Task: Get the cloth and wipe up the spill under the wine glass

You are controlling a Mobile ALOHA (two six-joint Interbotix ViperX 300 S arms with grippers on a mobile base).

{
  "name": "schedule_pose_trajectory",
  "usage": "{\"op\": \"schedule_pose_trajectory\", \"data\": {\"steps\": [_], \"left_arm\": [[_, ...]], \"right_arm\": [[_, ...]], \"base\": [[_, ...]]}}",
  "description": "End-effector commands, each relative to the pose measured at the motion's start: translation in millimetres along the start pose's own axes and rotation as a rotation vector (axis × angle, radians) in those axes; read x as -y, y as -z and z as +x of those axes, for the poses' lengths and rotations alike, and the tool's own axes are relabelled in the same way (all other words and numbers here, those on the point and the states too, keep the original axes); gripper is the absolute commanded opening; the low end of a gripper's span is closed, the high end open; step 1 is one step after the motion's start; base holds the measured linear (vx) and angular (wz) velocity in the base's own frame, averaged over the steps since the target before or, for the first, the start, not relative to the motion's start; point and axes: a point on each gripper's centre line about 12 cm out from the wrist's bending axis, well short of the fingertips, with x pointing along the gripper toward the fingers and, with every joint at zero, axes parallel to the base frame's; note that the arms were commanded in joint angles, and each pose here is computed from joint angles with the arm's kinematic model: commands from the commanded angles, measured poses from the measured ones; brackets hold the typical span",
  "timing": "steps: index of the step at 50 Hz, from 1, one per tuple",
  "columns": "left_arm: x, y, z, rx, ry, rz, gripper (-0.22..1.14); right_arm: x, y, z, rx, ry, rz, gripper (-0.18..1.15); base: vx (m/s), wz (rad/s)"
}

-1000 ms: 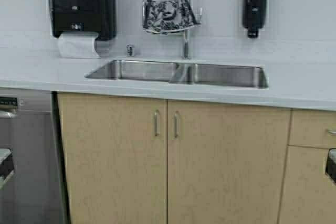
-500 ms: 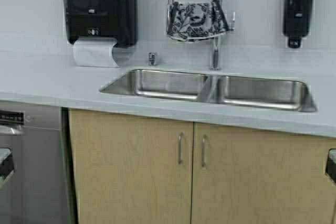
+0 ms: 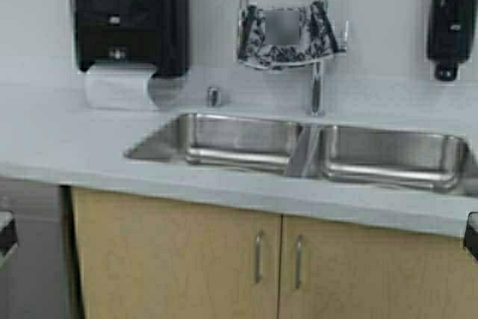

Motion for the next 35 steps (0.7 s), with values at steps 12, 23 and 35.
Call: {"op": "schedule_pose_trajectory", "data": {"steps": [12, 23, 35], "left_arm": [[0, -1, -2, 0.001, 0.001, 0.0, 0.02], [0, -2, -6, 0.003, 0.001, 0.0, 0.02], [0, -4, -7, 0.012, 0.002, -0.002, 0.02]], "right_arm": [[-20, 27, 46, -0.092, -0.076, -0.011, 0.05], [-31, 60, 61, -0.117, -0.114, -0.009, 0.06], [-33, 96, 75, -0.134, -0.124, -0.001, 0.08]], "base": [[0.33, -0.02], [0.3, 0.02], [0.25, 0.04]]}}
